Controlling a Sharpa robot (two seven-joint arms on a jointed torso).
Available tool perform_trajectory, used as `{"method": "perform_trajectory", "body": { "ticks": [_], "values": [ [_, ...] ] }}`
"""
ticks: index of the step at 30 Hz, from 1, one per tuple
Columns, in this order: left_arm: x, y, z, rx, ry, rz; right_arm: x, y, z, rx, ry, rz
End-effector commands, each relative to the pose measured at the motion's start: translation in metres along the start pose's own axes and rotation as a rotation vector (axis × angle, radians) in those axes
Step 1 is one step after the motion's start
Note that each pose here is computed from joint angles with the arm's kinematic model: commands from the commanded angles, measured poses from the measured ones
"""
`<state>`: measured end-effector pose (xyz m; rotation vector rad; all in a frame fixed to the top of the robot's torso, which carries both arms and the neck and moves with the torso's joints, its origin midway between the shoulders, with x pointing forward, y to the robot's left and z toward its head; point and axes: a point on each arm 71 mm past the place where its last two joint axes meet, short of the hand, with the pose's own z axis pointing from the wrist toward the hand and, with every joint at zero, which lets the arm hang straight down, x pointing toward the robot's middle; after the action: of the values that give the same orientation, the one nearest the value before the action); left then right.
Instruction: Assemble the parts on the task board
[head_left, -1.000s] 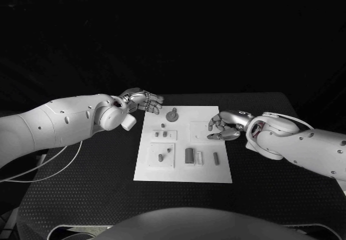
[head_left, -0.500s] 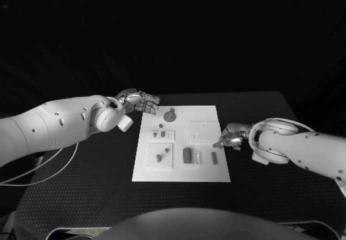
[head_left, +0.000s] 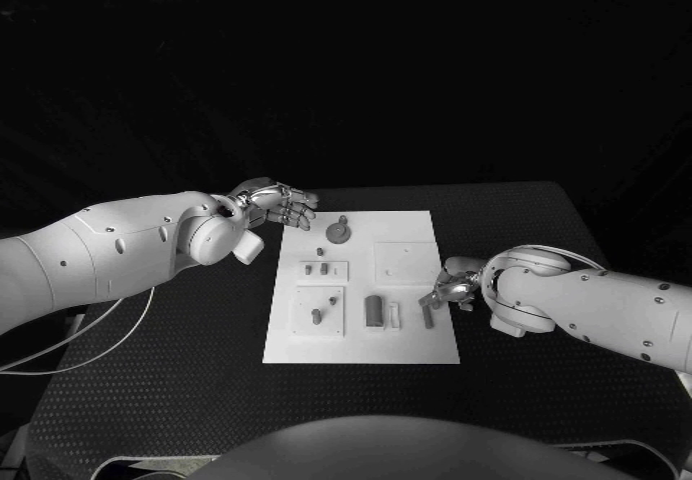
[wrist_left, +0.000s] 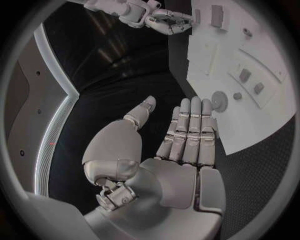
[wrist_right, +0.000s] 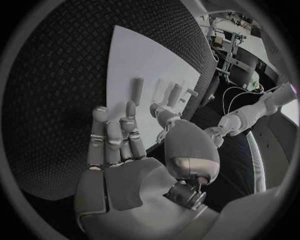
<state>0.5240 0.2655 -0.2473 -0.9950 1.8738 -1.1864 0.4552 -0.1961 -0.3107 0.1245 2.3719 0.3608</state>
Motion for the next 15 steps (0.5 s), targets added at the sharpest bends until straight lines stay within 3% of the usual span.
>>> {"method": "perform_trajectory", "body": {
  "ticks": [1,15],
  "values": [
    [0.0018,-0.0017,0.0004,0.01,0.011,0.001,0.005,-0.002,0.002,0.027,0.021,-0.039],
    [0.0022,-0.0018,0.0008,0.009,0.014,0.001,0.018,0.003,0.011,0.036,0.053,-0.064]
  ]
}}
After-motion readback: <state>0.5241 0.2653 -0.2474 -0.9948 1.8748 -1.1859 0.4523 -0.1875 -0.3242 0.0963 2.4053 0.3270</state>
